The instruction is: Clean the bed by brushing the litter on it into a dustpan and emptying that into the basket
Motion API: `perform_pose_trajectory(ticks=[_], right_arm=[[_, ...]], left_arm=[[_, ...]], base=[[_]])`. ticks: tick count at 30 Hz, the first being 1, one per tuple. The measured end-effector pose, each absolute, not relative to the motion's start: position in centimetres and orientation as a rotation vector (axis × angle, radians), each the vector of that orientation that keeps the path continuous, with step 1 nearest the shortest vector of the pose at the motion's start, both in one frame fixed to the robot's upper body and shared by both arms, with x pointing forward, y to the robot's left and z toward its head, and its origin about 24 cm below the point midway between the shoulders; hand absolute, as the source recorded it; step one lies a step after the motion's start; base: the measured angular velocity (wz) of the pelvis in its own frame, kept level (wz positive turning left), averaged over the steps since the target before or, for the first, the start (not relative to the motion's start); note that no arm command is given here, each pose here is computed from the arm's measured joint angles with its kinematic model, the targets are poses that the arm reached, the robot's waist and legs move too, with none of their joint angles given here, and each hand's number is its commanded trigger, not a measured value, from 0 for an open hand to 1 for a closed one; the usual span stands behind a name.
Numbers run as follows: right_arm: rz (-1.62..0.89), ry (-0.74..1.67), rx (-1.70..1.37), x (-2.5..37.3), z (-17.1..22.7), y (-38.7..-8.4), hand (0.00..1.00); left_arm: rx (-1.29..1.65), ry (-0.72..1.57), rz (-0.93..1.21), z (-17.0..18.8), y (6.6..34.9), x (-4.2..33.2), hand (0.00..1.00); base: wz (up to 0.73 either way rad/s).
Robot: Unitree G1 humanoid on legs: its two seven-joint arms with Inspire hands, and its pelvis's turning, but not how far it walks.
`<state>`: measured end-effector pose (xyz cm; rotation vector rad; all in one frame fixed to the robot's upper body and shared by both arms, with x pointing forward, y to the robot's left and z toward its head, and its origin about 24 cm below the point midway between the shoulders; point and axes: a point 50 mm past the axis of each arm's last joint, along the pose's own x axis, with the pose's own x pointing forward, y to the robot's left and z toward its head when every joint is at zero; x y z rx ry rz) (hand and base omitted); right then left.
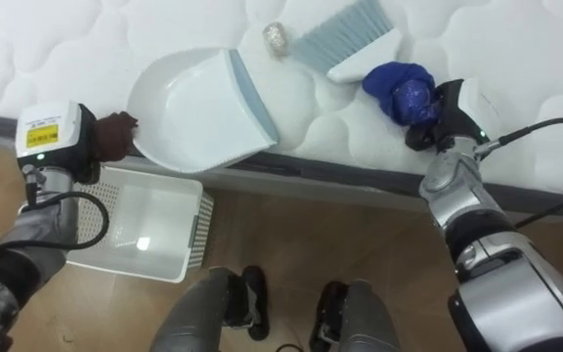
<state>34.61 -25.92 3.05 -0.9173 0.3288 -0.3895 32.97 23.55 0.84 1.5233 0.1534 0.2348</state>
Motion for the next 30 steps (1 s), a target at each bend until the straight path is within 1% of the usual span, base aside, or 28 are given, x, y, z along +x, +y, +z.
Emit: perform_pose_trajectory(ticks=[5,10,13,16,20,23,27,30], right_arm=[[-0.402,0.322,-0.980,34.5,3.3,-26.6,1.00],[-0.403,0.321,-1.048,34.3,3.3,-27.0,1.00],[-0.383,0.316,-1.145,34.2,3.4,-27.5,1.00],[-0.396,0.326,-1.259,34.0,4.0,-28.8,1.00],[-0.438,0.337,-1.424,33.6,5.2,-31.0,1.00],[-0.469,0.315,-1.540,33.9,7.0,-32.2,1.00],[-0.503,0.196,-1.687,35.3,9.9,-31.7,1.00],[-0.485,0.126,-1.808,35.7,10.6,-31.1,1.00]], left_arm=[[1.515,0.138,0.227,1.1,23.2,33.2,1.00],[1.530,0.153,0.238,1.1,23.5,33.1,1.00],[1.564,0.147,0.242,1.3,23.9,33.1,1.00],[1.618,0.125,0.265,2.1,25.0,33.2,1.00],[1.720,0.098,0.321,3.2,27.0,33.0,1.00],[1.740,0.096,0.349,3.5,27.6,32.9,1.00],[1.773,0.089,0.385,4.0,28.7,32.7,1.00],[1.805,0.072,0.398,4.4,28.8,32.8,1.00]], base=[[0.09],[0.02],[0.01],[-0.01],[-0.08],[-0.14],[-0.12],[0.00]])
